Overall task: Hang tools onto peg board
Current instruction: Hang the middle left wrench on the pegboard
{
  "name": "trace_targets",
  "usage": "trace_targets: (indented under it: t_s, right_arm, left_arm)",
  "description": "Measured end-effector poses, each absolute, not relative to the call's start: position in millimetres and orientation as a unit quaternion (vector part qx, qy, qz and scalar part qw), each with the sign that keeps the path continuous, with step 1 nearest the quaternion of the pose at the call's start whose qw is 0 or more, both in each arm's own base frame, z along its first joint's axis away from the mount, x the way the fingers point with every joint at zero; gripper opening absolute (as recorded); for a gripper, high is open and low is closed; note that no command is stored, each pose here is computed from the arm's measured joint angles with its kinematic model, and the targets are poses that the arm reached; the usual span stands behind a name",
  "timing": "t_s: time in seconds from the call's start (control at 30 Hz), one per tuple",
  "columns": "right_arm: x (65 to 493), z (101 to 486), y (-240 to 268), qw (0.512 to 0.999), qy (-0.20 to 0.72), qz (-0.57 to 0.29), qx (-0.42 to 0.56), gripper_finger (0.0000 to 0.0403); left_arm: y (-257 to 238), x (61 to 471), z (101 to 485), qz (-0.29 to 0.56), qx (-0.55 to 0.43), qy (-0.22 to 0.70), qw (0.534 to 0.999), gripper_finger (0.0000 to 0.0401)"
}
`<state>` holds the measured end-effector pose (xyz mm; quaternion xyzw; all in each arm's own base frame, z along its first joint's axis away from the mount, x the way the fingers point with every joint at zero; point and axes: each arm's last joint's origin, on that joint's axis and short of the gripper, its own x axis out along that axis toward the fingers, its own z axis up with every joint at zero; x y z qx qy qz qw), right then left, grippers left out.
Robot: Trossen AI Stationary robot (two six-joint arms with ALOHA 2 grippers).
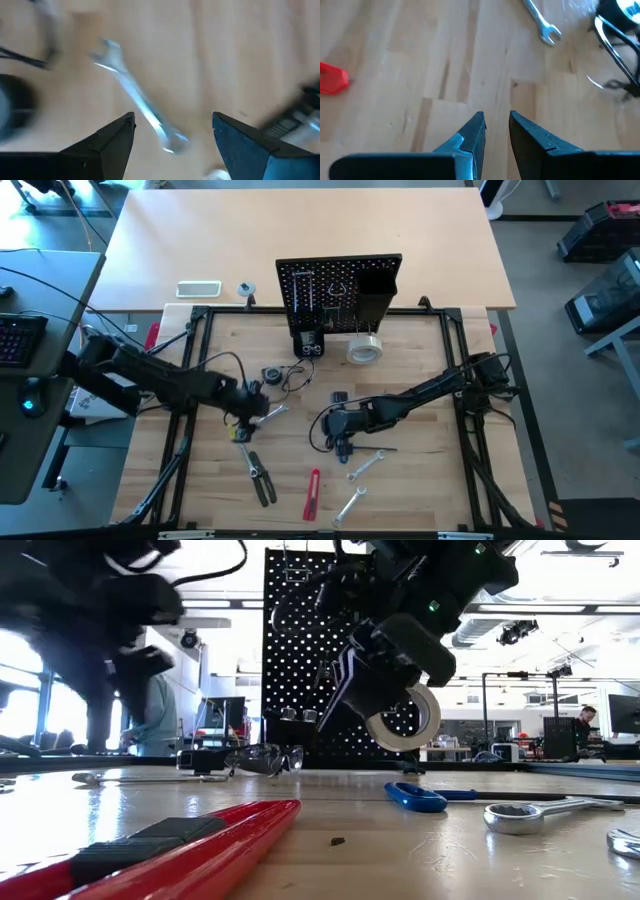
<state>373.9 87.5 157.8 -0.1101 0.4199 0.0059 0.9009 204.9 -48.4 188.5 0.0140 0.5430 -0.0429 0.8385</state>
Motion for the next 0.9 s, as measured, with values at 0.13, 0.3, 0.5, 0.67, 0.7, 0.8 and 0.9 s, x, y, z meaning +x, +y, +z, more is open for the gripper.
trace_targets:
  t_s: [0.13, 0.3, 0.5, 0.67, 0.7, 0.8, 0.9]
  right_arm:
    - [376, 160, 88, 0.907, 0.406, 0.017, -0.113, 0.0082]
    - [378, 161, 89, 0.911, 0.394, 0.019, -0.116, 0.0082]
    - [379, 162, 89, 0.915, 0.387, 0.019, -0.114, 0.0082]
    - [381, 164, 89, 0.92, 0.375, 0.019, -0.111, 0.0082]
    - [381, 165, 89, 0.921, 0.373, 0.018, -0.11, 0.0082]
    - [382, 165, 89, 0.922, 0.371, 0.018, -0.109, 0.0082]
    - [382, 165, 89, 0.923, 0.371, 0.017, -0.105, 0.0082]
  left_arm:
    - [-73, 195, 184, -0.085, 0.016, 0.551, 0.83, 0.0257]
    - [-101, 180, 181, -0.127, 0.03, 0.557, 0.82, 0.0257]
    - [-121, 167, 181, -0.117, 0.044, 0.547, 0.828, 0.0257]
    - [-132, 162, 172, -0.099, 0.101, 0.535, 0.833, 0.0257]
    - [-134, 162, 167, -0.102, 0.11, 0.536, 0.831, 0.0257]
    - [-136, 162, 156, -0.098, 0.135, 0.549, 0.819, 0.0257]
    - [-137, 165, 146, -0.093, 0.157, 0.561, 0.808, 0.0257]
